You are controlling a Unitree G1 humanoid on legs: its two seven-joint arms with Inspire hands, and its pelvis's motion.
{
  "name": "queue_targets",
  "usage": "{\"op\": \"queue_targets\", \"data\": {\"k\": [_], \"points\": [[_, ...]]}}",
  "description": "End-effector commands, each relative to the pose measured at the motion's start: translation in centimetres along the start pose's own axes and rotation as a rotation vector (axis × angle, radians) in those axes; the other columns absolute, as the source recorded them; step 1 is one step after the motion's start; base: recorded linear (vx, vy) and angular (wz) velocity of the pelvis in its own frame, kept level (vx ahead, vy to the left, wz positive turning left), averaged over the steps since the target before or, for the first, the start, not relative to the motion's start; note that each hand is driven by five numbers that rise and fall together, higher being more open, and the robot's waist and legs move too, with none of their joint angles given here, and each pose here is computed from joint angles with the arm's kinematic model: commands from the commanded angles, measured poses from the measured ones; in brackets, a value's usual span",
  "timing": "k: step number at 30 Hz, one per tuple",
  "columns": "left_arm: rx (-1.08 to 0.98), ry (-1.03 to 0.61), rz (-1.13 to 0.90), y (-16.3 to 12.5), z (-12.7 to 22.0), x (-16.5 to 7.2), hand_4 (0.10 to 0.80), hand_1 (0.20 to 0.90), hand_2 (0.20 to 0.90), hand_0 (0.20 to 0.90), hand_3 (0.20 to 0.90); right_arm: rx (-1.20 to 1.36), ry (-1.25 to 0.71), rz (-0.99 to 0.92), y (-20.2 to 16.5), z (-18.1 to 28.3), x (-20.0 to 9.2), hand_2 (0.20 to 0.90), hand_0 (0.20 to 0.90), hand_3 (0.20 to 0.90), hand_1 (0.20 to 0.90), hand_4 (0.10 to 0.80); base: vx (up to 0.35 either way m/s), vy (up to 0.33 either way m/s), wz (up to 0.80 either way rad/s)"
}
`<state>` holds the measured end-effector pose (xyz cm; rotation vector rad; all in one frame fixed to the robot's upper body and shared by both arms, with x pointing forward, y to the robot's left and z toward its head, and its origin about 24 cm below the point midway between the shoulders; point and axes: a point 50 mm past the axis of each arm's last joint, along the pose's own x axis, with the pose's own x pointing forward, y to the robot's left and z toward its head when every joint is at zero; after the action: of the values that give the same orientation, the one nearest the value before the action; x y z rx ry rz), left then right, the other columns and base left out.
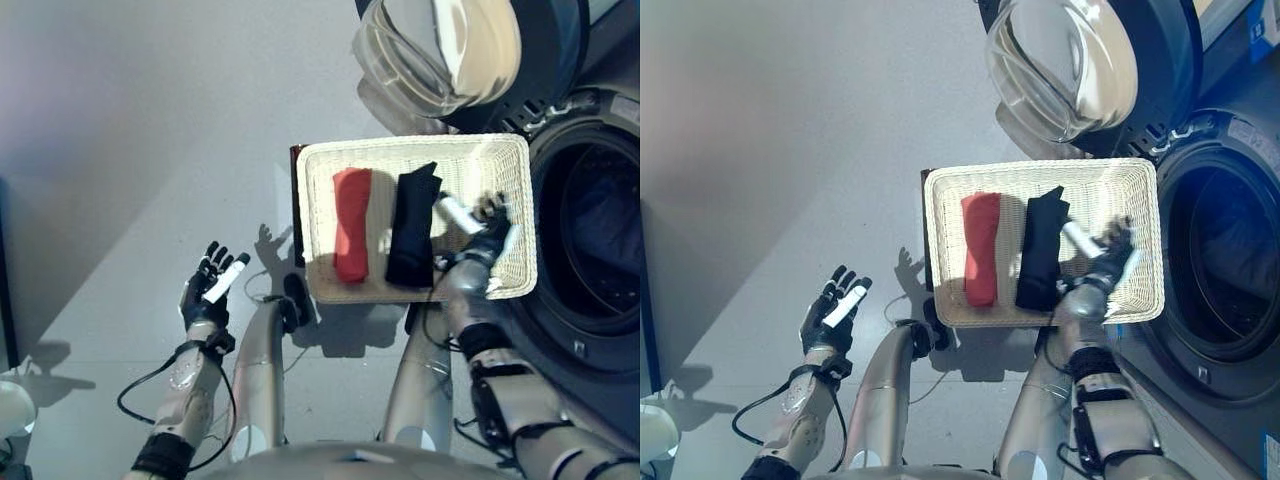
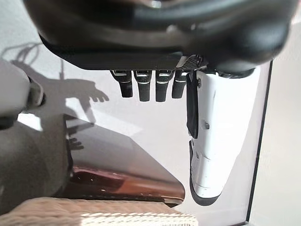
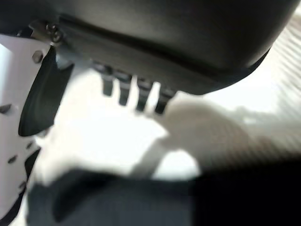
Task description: Pick up the clothes and place them into the washing machine
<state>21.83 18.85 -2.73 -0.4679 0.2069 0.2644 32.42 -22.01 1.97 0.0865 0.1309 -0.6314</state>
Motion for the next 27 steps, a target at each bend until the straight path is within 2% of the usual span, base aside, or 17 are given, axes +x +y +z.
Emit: {"op": "queue_targets", "data": {"k": [1,5,7,13,14,15,16,25,27], "points": [[0.034,-0.17,0.049,1.5,3.1,0.2,0.8,0.9,0.9,0.9,0.9,-0.13,-0.101,-0.059,-0.3,1.5,0.6,0.9,0.9,0.9,0.9,0.8,0.0,0.0,0.0],[0.03,-0.185,0.051,1.5,3.5,0.2,0.8,0.9,0.9,0.9,0.9,-0.214,-0.036,-0.062,0.4,0.4,0.7,0.9,0.9,0.9,0.9,0.8,-0.002,0.003,0.01],[0.042,-0.185,0.046,1.5,3.6,0.1,0.8,0.9,0.9,0.9,0.9,-0.351,0.024,-0.061,0.8,-0.6,0.9,0.9,0.9,0.9,0.9,0.8,-0.003,0.023,0.05],[0.072,-0.165,-0.027,0.9,3.5,0.0,0.8,0.9,0.9,0.9,0.9,-0.587,0.174,-0.05,-0.1,-2.6,1.1,0.9,0.9,0.9,0.9,0.8,0.034,0.005,0.02],[0.091,-0.151,-0.045,0.8,3.3,-0.1,0.8,0.9,0.9,0.9,0.9,-0.648,0.216,-0.044,-0.6,-3.1,1.1,0.425,0.425,0.425,0.425,0.461,0.004,0.014,0.09],[0.104,-0.142,-0.063,0.6,3.2,-0.1,0.8,0.9,0.9,0.9,0.9,-0.689,0.239,-0.042,-1.0,-3.4,1.1,0.255,0.255,0.255,0.255,0.339,0.106,-0.002,0.12],[0.112,-0.136,-0.074,0.5,3.1,-0.1,0.8,0.9,0.9,0.9,0.9,-0.708,0.251,-0.039,-1.1,-3.5,1.1,0.2,0.2,0.2,0.2,0.3,0.006,0.013,0.13],[0.16,-0.114,-0.127,0.2,2.9,-0.2,0.8,0.9,0.9,0.9,0.9,-0.932,0.287,0.105,-0.4,-4.9,0.1,0.2,0.2,0.2,0.2,0.3,0.006,0.006,0.06],[0.169,-0.114,-0.143,0.3,3.0,-0.3,0.8,0.9,0.9,0.9,0.9,-0.956,0.327,0.116,-1.6,-5.7,0.0,0.2,0.2,0.2,0.2,0.3,0.023,0.019,0.07]]}}
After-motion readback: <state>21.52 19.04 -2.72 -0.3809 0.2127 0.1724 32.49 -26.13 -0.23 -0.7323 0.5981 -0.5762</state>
